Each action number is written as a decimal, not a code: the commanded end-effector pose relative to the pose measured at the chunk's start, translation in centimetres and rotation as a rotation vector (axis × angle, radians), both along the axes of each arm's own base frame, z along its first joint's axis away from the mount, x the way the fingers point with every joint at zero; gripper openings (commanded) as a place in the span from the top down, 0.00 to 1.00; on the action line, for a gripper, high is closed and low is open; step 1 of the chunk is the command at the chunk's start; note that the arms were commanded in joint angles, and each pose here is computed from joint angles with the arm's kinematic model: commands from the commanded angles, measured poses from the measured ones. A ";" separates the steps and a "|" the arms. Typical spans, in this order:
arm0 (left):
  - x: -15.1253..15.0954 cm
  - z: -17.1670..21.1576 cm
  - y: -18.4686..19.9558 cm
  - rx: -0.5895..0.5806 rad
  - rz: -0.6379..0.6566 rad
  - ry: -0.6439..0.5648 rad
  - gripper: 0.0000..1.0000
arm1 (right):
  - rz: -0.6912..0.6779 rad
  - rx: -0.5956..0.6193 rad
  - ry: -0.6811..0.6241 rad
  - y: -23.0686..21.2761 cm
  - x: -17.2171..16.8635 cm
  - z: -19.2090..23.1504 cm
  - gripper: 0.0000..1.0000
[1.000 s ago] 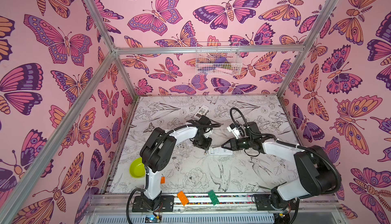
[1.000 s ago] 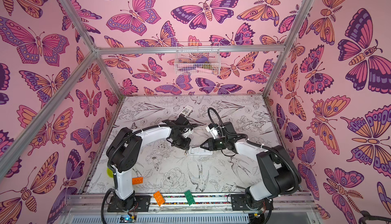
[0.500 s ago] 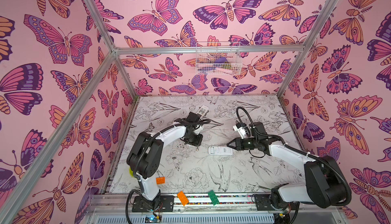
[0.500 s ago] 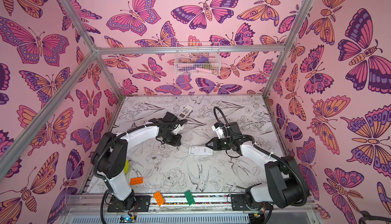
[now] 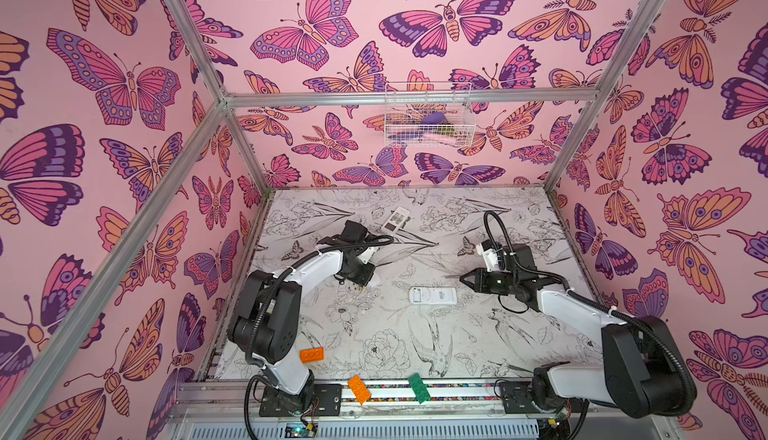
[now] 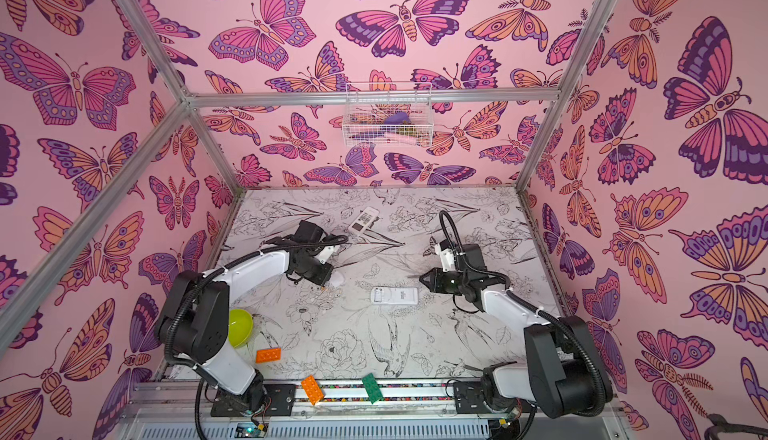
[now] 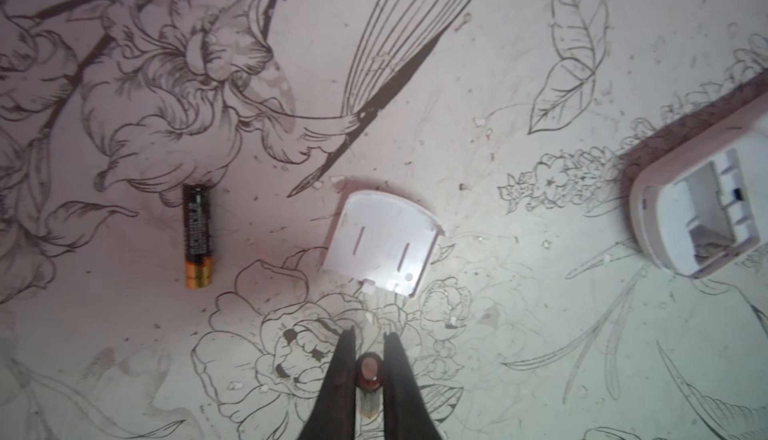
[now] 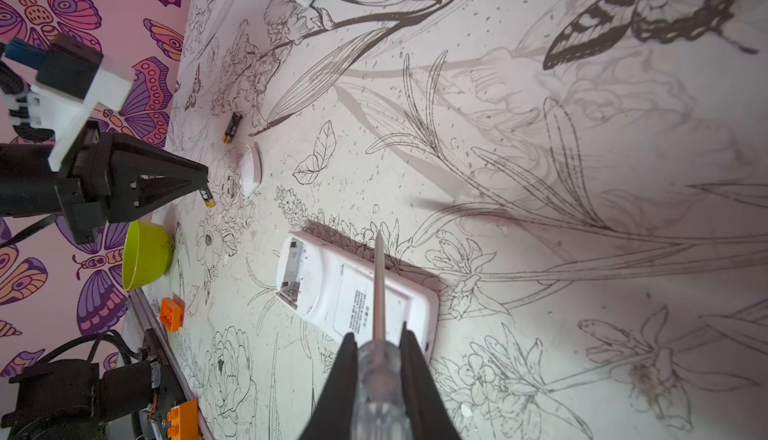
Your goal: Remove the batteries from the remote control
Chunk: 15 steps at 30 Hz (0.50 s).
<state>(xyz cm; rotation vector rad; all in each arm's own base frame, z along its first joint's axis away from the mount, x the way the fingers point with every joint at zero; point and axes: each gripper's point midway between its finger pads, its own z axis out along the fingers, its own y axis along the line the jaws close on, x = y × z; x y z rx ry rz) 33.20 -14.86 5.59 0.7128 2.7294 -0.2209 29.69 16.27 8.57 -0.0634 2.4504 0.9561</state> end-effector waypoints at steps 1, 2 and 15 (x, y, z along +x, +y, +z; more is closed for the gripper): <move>1.5 -0.6 1.8 0.103 -0.002 -0.042 1.00 | -0.025 -0.015 -0.037 -0.6 0.6 0.5 1.00; 1.7 -1.0 2.1 0.121 -0.002 -0.041 1.00 | -0.037 -0.021 -0.049 -0.9 0.6 0.4 1.00; 4.6 -2.9 2.6 0.187 0.060 -0.017 1.00 | -0.097 -0.035 -0.059 -2.7 0.3 0.0 1.00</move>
